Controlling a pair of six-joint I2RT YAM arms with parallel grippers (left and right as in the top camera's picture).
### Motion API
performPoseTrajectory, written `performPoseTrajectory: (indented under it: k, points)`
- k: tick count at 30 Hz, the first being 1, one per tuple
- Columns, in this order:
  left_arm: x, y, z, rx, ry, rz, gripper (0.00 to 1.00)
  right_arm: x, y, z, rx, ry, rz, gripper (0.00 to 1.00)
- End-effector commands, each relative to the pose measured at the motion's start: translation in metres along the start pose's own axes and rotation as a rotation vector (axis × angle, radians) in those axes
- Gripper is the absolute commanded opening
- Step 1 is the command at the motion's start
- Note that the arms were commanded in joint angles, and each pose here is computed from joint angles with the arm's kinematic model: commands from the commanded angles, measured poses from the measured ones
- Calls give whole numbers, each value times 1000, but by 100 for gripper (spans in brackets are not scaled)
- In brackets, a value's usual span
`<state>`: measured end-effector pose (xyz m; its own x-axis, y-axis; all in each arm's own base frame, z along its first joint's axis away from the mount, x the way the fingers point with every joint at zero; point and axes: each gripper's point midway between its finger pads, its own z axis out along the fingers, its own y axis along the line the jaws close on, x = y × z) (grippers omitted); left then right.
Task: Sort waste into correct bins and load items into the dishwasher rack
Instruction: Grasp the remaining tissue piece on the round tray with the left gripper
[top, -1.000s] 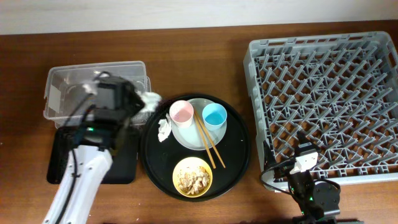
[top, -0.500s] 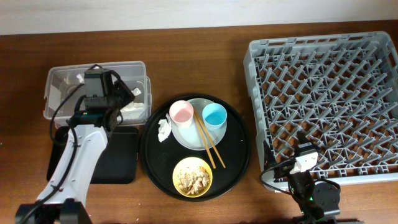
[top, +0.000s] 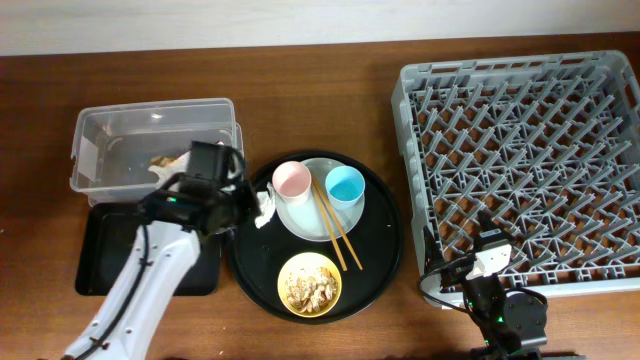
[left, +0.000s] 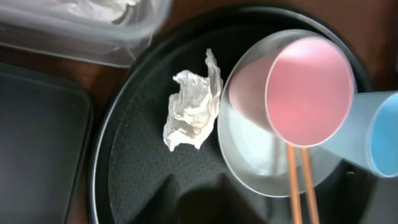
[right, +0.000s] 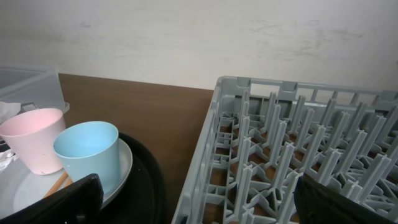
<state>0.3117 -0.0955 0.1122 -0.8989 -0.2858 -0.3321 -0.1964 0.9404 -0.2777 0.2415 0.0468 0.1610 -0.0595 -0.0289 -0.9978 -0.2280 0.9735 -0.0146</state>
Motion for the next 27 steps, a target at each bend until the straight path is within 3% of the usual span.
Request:
performPoseTrajectory:
  k: [1,6,16,27]
  points:
    - [1,4,2,-94,-53,62,33,3,1,0,-4,3,5,99]
    - [1,2,12,-99,-97,80,44,3,1,0,-5,3,5,99]
    - [17,4,48,-70,-42,82,44,3,1,0,-5,3,5,99]
    - [38,19,96,-143,75,88,44,3,1,0,-5,3,5,99]
